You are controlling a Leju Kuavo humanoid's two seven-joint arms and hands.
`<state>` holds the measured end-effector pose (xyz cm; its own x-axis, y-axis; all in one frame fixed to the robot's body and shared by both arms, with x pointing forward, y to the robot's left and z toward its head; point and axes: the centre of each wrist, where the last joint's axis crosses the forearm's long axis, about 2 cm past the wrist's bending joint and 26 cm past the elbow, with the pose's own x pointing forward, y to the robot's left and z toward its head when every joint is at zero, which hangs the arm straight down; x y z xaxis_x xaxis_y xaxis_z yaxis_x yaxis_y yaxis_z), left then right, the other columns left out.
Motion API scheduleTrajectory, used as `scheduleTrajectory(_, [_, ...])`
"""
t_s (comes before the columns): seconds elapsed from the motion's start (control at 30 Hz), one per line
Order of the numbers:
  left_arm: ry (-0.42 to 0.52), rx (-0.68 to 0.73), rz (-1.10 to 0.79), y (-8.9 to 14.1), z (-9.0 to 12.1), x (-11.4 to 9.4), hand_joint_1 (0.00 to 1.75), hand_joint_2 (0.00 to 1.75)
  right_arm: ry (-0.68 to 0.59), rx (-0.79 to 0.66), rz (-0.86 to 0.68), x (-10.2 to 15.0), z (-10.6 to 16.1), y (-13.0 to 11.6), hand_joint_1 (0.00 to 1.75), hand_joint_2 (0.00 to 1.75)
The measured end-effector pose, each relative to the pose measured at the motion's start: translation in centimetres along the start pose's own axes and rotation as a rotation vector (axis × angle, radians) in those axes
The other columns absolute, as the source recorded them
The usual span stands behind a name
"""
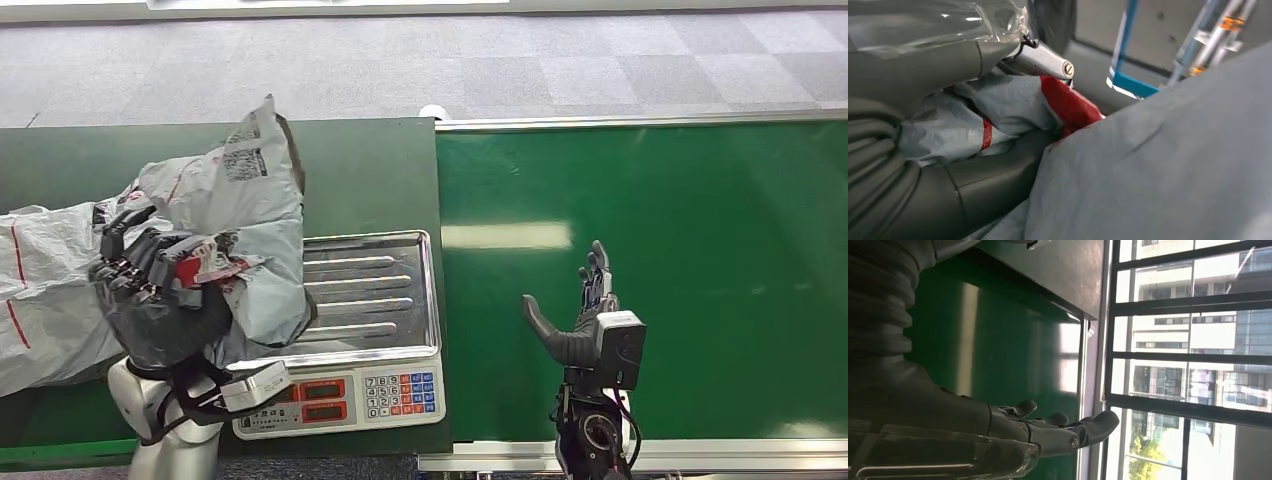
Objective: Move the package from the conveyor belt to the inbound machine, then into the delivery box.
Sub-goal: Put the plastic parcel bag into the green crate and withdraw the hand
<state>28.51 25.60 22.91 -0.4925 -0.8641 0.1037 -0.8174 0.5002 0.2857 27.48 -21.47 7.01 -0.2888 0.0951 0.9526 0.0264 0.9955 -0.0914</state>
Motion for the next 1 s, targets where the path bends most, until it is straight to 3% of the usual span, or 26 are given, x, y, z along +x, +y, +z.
scheduleTrajectory(0.27, [0.126,0.069,-0.295,4.9,0.5,-6.9,1.75,0.0,0.019,-0.006,0.009,-0.1,0.8,-0.1,0.0,1.75])
scheduleTrajectory(0.57, [0.241,0.116,-0.451,8.6,2.2,-10.4,1.75,0.0,0.016,-0.003,0.017,0.0,0.9,-0.4,0.0,1.75])
scheduleTrajectory(0.83, [0.315,-0.011,-0.5,7.7,4.1,-11.2,1.75,0.0,0.024,0.003,0.023,0.3,1.0,-0.6,0.0,1.75])
scheduleTrajectory(0.93, [0.295,-0.129,-0.526,6.5,5.2,-11.6,1.75,0.0,0.02,0.001,0.031,0.4,0.9,-0.8,0.0,1.75])
scheduleTrajectory(1.0, [0.34,-0.254,-0.518,5.1,6.5,-11.7,1.75,0.0,0.017,0.004,0.036,0.4,0.9,-0.9,0.0,1.75])
